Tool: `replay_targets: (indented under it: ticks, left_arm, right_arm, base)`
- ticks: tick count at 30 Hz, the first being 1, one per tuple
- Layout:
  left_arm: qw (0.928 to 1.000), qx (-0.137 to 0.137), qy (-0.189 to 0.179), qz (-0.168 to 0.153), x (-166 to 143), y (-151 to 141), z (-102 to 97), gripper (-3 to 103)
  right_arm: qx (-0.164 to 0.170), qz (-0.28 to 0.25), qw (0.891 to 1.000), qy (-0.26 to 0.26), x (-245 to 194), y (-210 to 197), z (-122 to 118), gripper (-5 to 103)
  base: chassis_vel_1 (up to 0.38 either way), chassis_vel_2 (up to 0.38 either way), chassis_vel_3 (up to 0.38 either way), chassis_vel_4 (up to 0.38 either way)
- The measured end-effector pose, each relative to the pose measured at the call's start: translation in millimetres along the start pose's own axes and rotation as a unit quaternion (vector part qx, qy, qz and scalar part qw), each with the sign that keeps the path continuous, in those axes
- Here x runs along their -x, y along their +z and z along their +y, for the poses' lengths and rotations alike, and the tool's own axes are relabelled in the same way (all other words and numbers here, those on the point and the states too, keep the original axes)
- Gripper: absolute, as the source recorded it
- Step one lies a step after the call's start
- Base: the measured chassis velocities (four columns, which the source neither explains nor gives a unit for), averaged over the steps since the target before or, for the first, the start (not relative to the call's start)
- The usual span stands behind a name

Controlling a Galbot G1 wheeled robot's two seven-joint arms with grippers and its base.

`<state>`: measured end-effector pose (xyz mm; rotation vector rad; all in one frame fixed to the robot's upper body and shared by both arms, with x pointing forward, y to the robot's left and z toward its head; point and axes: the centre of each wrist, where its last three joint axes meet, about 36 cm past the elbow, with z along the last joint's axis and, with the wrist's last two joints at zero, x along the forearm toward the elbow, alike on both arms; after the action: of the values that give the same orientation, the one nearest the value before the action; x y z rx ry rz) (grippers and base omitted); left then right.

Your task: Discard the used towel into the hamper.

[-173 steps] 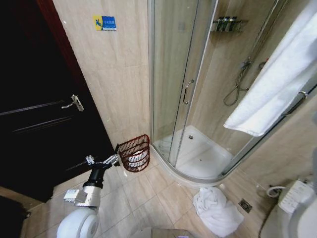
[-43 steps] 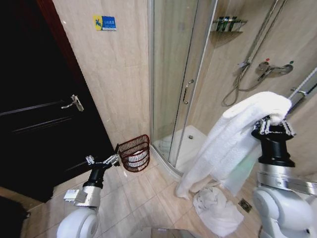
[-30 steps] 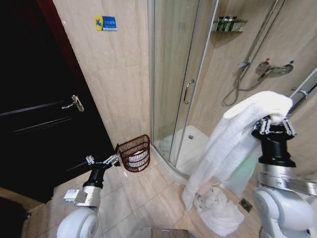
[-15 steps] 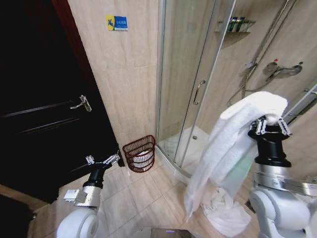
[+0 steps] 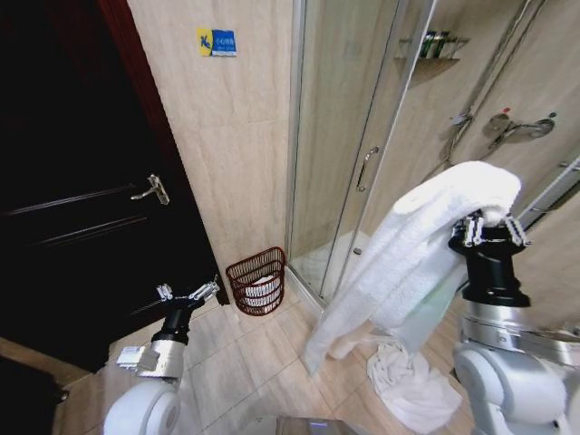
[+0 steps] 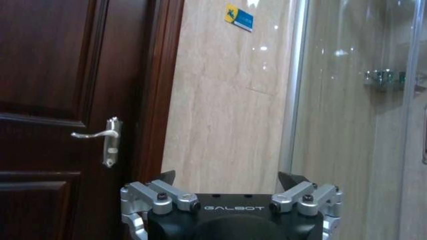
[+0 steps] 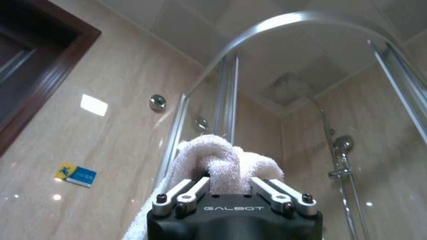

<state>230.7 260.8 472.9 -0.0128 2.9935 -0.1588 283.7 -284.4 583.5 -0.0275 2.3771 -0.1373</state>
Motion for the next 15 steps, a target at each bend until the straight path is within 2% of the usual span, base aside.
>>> replay_targets:
  ticks: [6, 15]
  left_arm:
    - [1.0, 0.0, 0.0, 0.0, 0.0, 0.0, 0.0, 100]
    - [1.0, 0.0, 0.0, 0.0, 0.0, 0.0, 0.0, 100]
  right_arm:
    - [0.001, -0.005, 1.0, -0.003, 2.6, -1.0, -1.5, 13]
    - [-0.002, -0.003, 1.0, -0.003, 4.0, -2.0, -3.8, 13]
  base:
    - [0.0, 0.0, 0.0, 0.0]
    - [0.068, 0.063, 0.064, 0.071]
